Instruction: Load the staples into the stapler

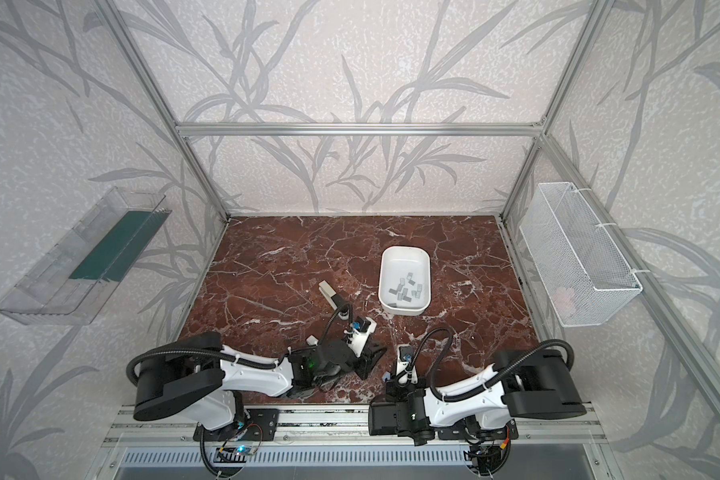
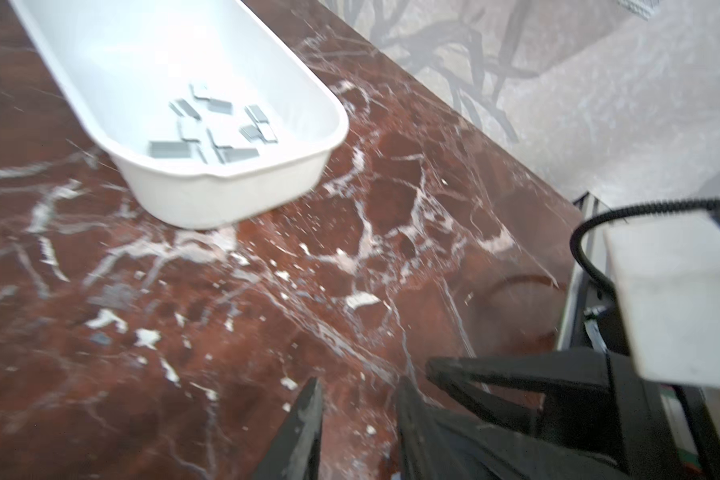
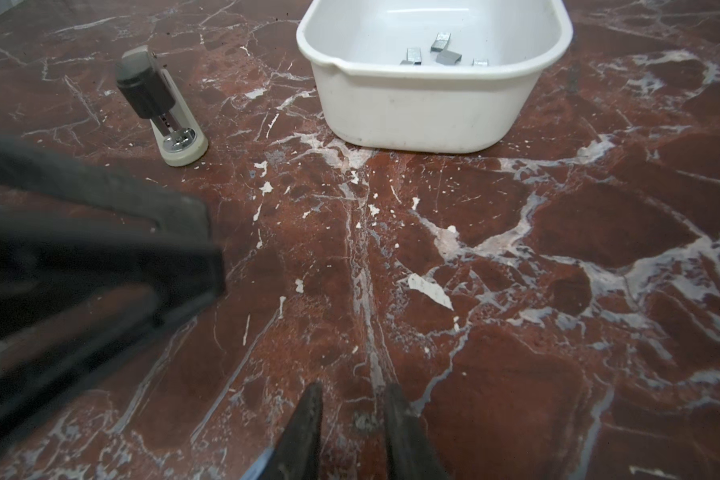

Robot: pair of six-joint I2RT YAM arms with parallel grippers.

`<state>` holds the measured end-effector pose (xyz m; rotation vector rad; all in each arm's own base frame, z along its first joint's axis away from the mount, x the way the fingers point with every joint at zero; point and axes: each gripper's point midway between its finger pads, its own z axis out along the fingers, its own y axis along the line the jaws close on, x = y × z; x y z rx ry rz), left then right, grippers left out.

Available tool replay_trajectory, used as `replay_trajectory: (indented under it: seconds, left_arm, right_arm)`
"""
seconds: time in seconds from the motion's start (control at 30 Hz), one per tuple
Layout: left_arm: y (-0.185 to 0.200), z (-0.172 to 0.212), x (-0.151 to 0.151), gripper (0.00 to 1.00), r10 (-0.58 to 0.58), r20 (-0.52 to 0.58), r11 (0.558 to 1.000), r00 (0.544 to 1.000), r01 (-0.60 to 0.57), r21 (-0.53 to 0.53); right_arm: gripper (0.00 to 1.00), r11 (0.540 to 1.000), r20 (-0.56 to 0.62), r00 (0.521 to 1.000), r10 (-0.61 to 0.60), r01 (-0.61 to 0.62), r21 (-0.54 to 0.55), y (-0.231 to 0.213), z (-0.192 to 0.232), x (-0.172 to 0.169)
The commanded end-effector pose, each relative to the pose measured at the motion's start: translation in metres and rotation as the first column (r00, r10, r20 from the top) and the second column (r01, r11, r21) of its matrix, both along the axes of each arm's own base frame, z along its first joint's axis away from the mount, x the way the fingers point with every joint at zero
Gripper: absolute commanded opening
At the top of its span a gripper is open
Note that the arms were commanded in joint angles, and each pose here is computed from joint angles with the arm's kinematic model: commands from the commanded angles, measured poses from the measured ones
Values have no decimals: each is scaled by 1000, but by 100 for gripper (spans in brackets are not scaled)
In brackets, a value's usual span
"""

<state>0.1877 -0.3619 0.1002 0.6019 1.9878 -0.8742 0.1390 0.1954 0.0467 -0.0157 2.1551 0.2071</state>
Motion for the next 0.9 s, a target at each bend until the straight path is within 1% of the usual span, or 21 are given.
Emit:
replay_trajectory:
  seconds: [0.0, 0.07, 0.13, 0.17, 0.23, 0.3, 0.37, 0.47, 0.57, 0.63, 0.73, 0.8, 0.87]
  left_arm:
    - [9, 7, 11, 33, 7, -21, 999, 1000, -6, 33]
    - [13, 15, 16, 34, 15, -20, 1000, 1000, -14, 26]
    - [16, 22, 19, 34, 20, -9, 1000, 1000, -20, 22]
    - [17, 25, 20, 35, 21, -6, 1000, 1000, -21, 20]
    - [19, 28, 21, 35, 21, -4, 1000, 1000, -21, 19]
    - [23, 32, 23, 35, 23, -12, 1000, 1000, -23, 6]
    - [28, 36, 26, 35, 33, -22, 999, 999, -34, -9]
    - [41, 44, 30, 36, 59, -19, 998, 998, -59, -9]
    - [56, 54, 31, 36, 91, 1, 996, 996, -91, -6]
    - [67, 59, 32, 37, 117, 12, 993, 993, -117, -5]
    - [84, 66, 36, 37, 165, 19, 986, 986, -165, 6]
    - [100, 68, 40, 37, 214, 19, 977, 977, -214, 20]
    - [119, 70, 49, 38, 280, 7, 959, 960, -280, 32]
  right_arm:
    - [36, 993, -68, 994, 86, -91, -76, -7, -1, -1]
    - [44, 991, -65, 991, 114, -119, -67, -8, 9, -1]
    - [55, 984, -63, 984, 168, -171, -54, -4, 17, -3]
    - [60, 975, -66, 975, 212, -215, -45, 1, 19, -6]
    - [67, 948, -78, 946, 316, -318, -26, 16, 19, -14]
    - [70, 921, -103, 916, 387, -389, -4, 27, 15, -22]
    - [72, 916, -126, 909, 397, -401, -8, 28, 9, -26]
    - [74, 916, -166, 908, 385, -398, -48, 24, -3, -28]
    - [74, 912, -201, 904, 378, -401, -88, 21, -14, -30]
    - [71, 903, -222, 893, 391, -419, -98, 24, -21, -33]
    - [60, 898, -243, 889, 389, -425, -118, 27, -28, -34]
    - [47, 896, -247, 888, 387, -426, -127, 33, -30, -34]
    - [39, 892, -231, 886, 402, -436, -120, 44, -30, -33]
